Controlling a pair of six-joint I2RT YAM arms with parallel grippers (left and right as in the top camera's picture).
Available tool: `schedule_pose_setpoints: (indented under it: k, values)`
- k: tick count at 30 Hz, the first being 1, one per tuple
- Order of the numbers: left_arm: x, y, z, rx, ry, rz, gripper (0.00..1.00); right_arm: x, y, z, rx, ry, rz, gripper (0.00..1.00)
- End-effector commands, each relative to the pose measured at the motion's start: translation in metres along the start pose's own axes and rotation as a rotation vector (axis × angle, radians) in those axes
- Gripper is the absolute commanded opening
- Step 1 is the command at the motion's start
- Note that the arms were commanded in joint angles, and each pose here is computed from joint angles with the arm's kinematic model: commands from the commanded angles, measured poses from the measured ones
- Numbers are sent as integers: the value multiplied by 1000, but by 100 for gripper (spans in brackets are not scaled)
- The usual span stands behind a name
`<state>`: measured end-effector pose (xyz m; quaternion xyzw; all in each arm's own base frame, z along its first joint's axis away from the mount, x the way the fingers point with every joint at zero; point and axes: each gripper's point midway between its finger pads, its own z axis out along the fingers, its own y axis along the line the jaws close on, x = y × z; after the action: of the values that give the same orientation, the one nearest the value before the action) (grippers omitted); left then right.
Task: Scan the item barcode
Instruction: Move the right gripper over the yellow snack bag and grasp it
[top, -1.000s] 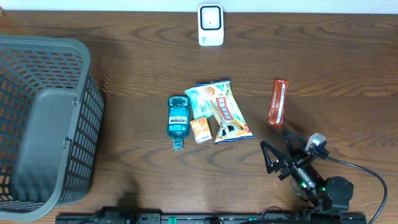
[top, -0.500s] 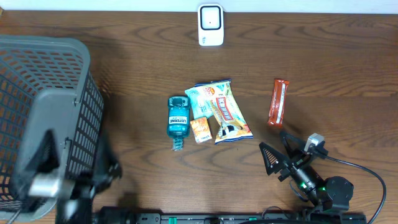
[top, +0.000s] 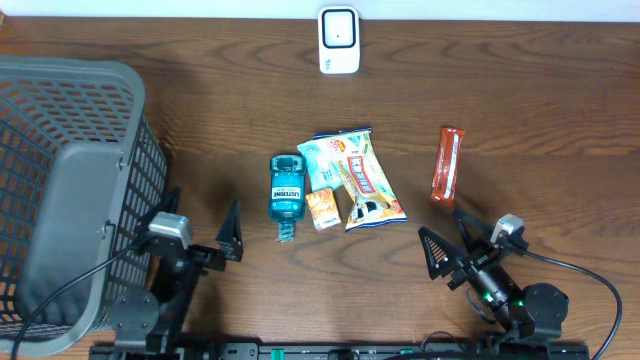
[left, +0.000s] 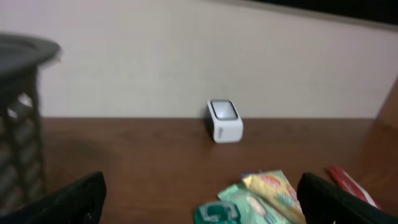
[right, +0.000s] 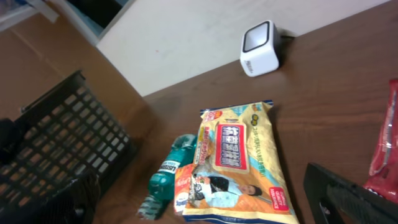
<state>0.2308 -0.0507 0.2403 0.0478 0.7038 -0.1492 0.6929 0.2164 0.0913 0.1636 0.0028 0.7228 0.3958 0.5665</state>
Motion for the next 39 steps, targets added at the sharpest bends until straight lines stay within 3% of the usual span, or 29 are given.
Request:
schedule_pose_setpoints:
  k: [1,6,14,17,20,25,34,39]
  values:
    - [15,-8,3,66,15,1,98,-7,-1,0,33,-6,-30,99]
    - [47,-6,8,80,69,-14,98,-19,-16,1,180,48,-26,99]
    - [86,0,9,64,166,-42,98,-39,4,41,191,310,-76,99]
    - [100,1,7,56,222,-59,98,-39,0,59,305,399,-95,99]
    - [113,3,3,48,278,-75,98,-31,-4,67,442,516,-65,99]
    - [128,4,-1,38,339,-93,98,7,14,91,404,688,-104,99]
    - [128,4,-1,38,339,-93,98,42,18,129,343,738,-163,98]
    - [128,4,-1,38,339,-93,97,40,13,136,456,695,-293,96]
